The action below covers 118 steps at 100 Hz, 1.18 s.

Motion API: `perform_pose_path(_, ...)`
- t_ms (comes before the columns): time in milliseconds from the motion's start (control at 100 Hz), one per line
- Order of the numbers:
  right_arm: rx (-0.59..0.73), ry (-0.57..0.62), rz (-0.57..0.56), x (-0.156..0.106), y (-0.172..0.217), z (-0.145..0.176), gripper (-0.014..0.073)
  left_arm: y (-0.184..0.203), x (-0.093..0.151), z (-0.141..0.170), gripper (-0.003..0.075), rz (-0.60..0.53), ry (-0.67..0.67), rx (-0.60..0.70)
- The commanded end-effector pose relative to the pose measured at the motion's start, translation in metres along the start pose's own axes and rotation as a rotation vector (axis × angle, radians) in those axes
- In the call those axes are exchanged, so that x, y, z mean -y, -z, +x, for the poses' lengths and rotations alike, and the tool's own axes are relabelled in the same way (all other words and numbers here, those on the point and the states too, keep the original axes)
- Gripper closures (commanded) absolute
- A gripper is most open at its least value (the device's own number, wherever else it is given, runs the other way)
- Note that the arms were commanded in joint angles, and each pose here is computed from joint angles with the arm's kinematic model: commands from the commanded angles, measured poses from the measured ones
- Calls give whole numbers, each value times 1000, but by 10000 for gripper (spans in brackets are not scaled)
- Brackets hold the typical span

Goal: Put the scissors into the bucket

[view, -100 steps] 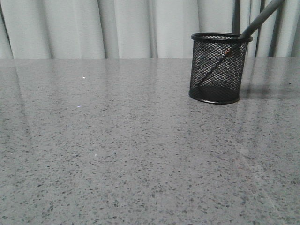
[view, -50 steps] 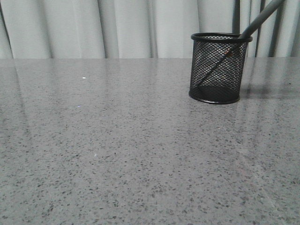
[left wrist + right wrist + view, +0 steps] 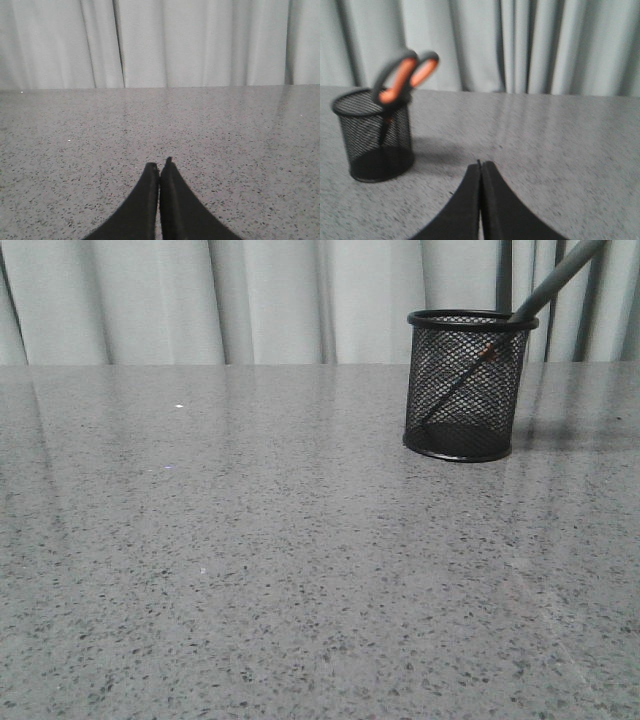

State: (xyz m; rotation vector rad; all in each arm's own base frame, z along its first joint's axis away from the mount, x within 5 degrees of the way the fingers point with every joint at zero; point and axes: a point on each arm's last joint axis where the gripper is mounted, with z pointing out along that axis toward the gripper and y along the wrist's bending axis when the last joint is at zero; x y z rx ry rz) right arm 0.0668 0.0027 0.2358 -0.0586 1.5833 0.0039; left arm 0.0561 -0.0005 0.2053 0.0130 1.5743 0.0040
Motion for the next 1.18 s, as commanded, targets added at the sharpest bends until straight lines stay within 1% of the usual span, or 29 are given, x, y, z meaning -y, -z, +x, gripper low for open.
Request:
perform_pose_path(0, 105, 15, 22, 1, 5, -2, 661, 1, 0, 1, 741, -6, 21, 76)
perform_pose_path(170, 114, 1, 22, 0, 12, 30, 661, 1, 0, 1, 741, -6, 21, 76)
perform_pose_path(210, 62, -3, 21, 0, 11, 34, 661, 1, 0, 1, 741, -6, 21, 76)
perform_pose_path(250, 52, -3, 23, 0, 11, 35, 661, 1, 0, 1, 741, -6, 21, 76)
perform_pose_path(350, -37, -2, 24, 0, 11, 44, 661, 1, 0, 1, 741, -6, 21, 75)
perform_pose_path(1170, -19, 7, 25, 0, 11, 41, 661, 1, 0, 1, 741, -6, 21, 75)
